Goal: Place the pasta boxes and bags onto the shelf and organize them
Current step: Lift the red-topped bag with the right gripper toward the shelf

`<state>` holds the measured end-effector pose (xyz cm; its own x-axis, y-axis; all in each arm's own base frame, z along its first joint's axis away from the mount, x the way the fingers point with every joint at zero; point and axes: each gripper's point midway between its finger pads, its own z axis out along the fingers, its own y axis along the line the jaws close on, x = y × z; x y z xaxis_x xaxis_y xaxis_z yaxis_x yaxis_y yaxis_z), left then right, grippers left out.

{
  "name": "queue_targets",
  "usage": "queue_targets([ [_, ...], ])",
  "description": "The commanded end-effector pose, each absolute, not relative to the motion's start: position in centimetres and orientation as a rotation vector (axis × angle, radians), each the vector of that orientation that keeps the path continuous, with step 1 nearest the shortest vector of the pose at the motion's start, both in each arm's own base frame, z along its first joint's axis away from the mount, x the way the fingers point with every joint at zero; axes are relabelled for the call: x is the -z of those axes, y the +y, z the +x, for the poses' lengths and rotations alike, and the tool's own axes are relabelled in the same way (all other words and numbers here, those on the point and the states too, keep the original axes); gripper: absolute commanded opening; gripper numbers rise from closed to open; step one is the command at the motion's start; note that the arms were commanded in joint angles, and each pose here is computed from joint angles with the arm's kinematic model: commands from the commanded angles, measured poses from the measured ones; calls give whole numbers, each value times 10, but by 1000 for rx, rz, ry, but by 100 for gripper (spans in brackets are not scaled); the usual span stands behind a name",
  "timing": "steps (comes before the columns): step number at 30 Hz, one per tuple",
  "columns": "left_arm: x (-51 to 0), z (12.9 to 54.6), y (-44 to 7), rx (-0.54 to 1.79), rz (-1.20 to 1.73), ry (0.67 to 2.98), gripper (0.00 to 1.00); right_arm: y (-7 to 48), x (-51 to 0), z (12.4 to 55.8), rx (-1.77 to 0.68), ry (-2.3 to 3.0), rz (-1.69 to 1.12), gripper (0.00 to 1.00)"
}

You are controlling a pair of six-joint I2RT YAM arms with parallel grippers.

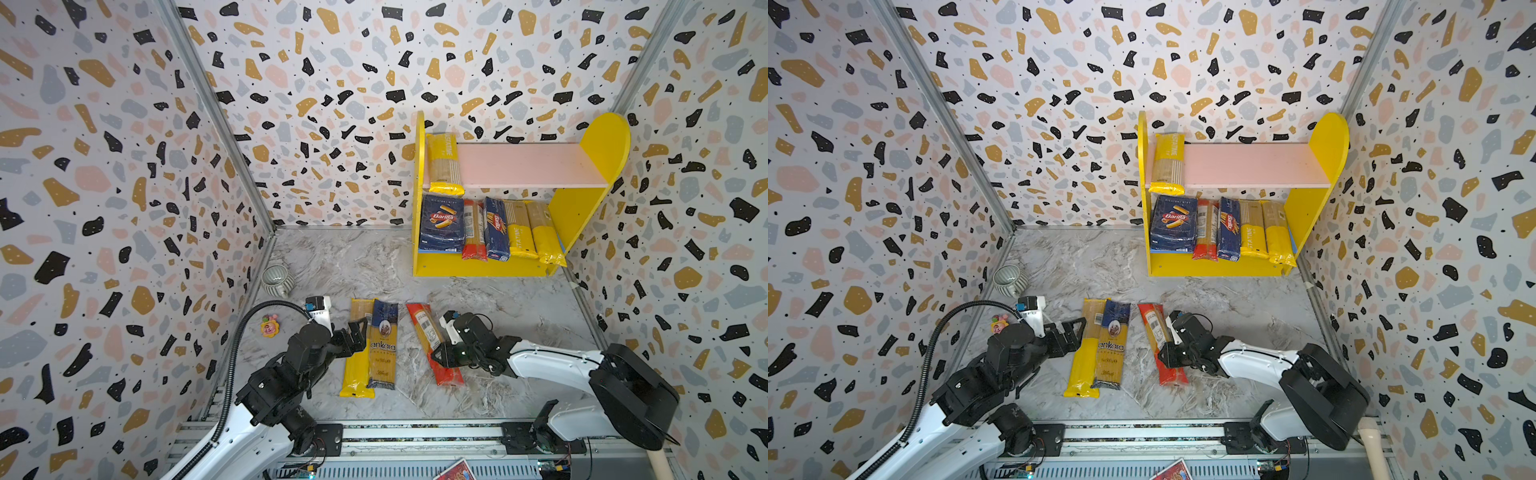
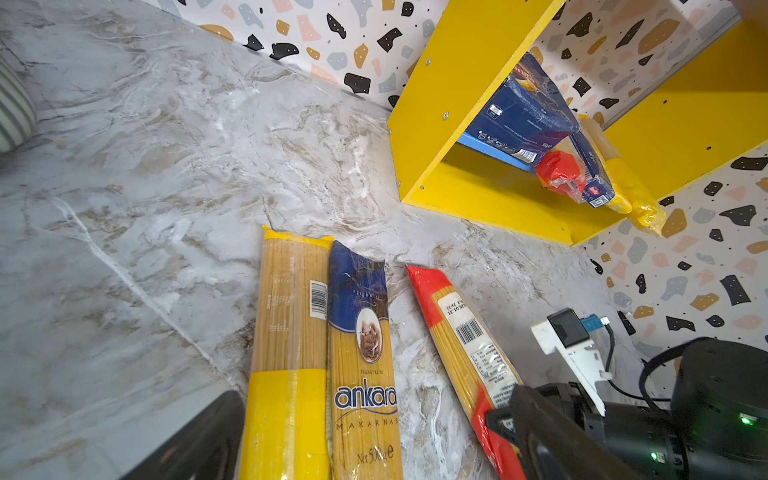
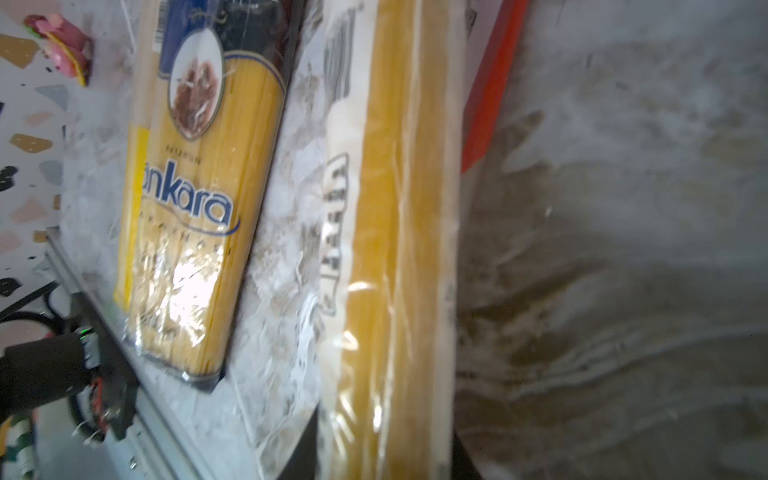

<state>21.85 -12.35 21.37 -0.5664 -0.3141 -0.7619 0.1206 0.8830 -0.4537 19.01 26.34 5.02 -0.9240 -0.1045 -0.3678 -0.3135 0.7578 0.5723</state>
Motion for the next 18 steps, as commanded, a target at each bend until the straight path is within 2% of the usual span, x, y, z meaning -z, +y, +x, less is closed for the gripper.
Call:
queue_targets([
  [1, -235, 224, -125, 586, -139, 2056, 100, 272, -94, 182, -1179, 2533, -367, 9],
  [18, -255, 246, -141, 543, -101, 2071, 99, 244, -179, 164, -1383, 2286, -407, 8],
])
